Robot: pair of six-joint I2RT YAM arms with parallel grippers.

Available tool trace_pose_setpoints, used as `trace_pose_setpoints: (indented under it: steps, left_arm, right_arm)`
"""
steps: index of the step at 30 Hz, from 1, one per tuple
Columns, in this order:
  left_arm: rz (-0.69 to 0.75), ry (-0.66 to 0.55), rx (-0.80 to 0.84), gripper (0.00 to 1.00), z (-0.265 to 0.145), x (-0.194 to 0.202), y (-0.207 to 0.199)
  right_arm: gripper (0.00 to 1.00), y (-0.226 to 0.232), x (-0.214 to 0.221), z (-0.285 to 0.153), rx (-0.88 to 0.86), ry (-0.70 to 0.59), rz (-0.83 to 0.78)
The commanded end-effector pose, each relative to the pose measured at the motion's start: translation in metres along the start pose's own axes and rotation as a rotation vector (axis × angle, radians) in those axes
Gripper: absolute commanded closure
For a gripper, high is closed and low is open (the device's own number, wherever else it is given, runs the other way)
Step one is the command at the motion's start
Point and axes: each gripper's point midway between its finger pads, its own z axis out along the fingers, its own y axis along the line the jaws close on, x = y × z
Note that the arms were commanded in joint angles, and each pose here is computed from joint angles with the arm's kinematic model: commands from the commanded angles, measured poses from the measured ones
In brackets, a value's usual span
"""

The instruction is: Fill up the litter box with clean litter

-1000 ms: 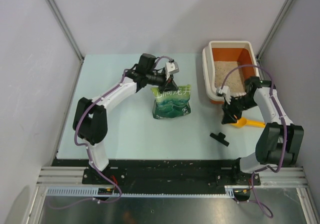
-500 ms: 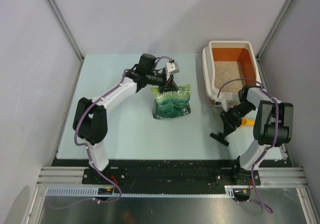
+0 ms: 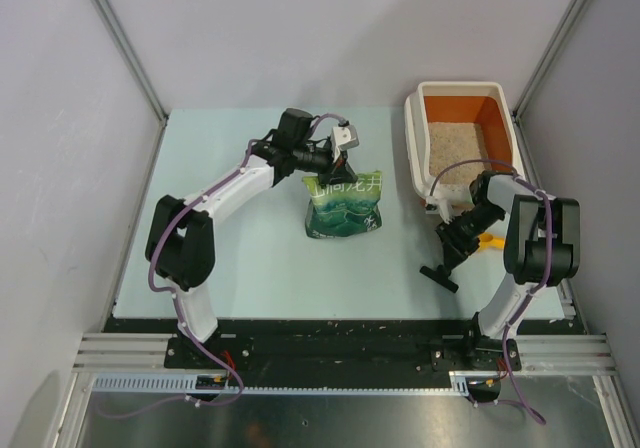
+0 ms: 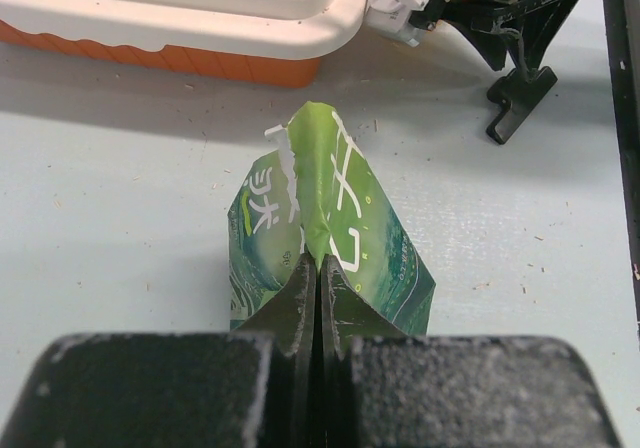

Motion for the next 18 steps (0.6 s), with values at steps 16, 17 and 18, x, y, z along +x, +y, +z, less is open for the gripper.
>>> trace_pose_setpoints:
  steps: [16,17,18]
  left_arm:
    - [-0.016,0.020,-0.034,1.00,-0.008,0.000,-0.004]
    - [-0.016,0.019,-0.035,1.00,-0.008,0.000,-0.004]
    - [-0.019,0.021,-0.033,1.00,-0.008,0.001,-0.004]
  right_arm:
    - [0.99,0.016,0.004,0.012,-0.066,0.028,-0.021]
    - [1.00,0.018,0.001,0.010,-0.068,0.013,-0.034]
    - [1.00,0.022,-0.001,0.005,-0.056,-0.002,-0.054]
